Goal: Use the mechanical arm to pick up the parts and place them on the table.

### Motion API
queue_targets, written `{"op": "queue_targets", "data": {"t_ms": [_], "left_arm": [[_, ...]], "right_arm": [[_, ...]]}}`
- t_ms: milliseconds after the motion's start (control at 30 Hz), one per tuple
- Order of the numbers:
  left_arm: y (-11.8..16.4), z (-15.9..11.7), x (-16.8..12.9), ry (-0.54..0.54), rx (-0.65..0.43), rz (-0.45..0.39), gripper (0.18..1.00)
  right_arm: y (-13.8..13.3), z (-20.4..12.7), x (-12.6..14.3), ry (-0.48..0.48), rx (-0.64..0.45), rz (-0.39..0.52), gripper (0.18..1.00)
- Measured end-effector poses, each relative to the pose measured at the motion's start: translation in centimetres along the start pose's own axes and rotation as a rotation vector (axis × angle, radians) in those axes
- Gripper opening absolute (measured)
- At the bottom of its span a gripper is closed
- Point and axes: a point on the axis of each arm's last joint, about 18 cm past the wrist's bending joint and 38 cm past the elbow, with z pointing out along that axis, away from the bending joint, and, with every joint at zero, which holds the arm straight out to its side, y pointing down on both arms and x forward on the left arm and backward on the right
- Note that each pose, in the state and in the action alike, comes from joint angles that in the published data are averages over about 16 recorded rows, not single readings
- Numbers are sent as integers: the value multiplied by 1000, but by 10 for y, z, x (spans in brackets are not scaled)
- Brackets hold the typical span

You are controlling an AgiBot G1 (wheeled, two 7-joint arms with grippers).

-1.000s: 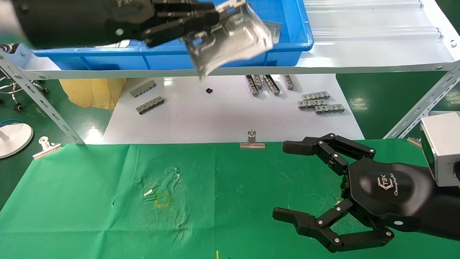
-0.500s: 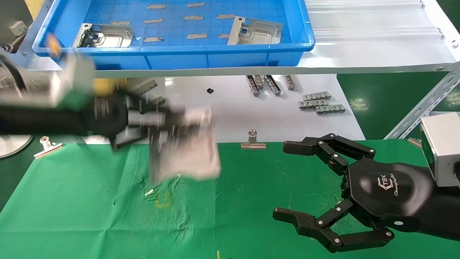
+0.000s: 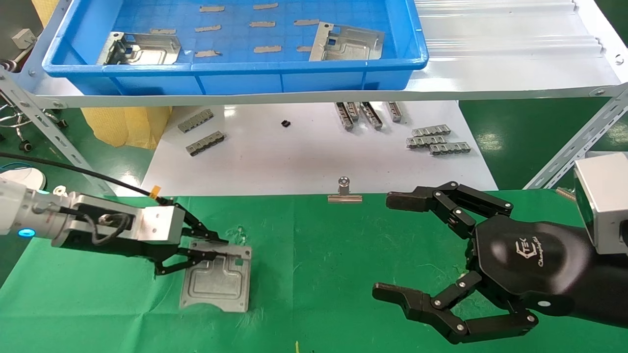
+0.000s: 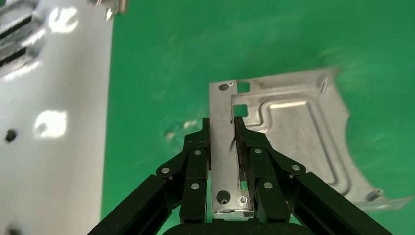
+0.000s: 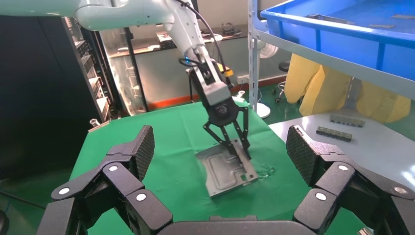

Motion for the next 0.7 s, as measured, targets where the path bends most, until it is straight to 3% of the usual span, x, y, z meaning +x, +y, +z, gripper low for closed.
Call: {"op": "queue_targets", "data": {"t_ms": [433,567,700], "left_arm": [[5,15,-2,-11,-8,57,282],[2,13,-1,-17,32,28,303],[-2,10,3,-40,101,-52,338]], "right_arm": [[0,0,0,0,0,0,1000],[0,0,0,0,0,0,1000],[0,0,0,0,0,0,1000]]}}
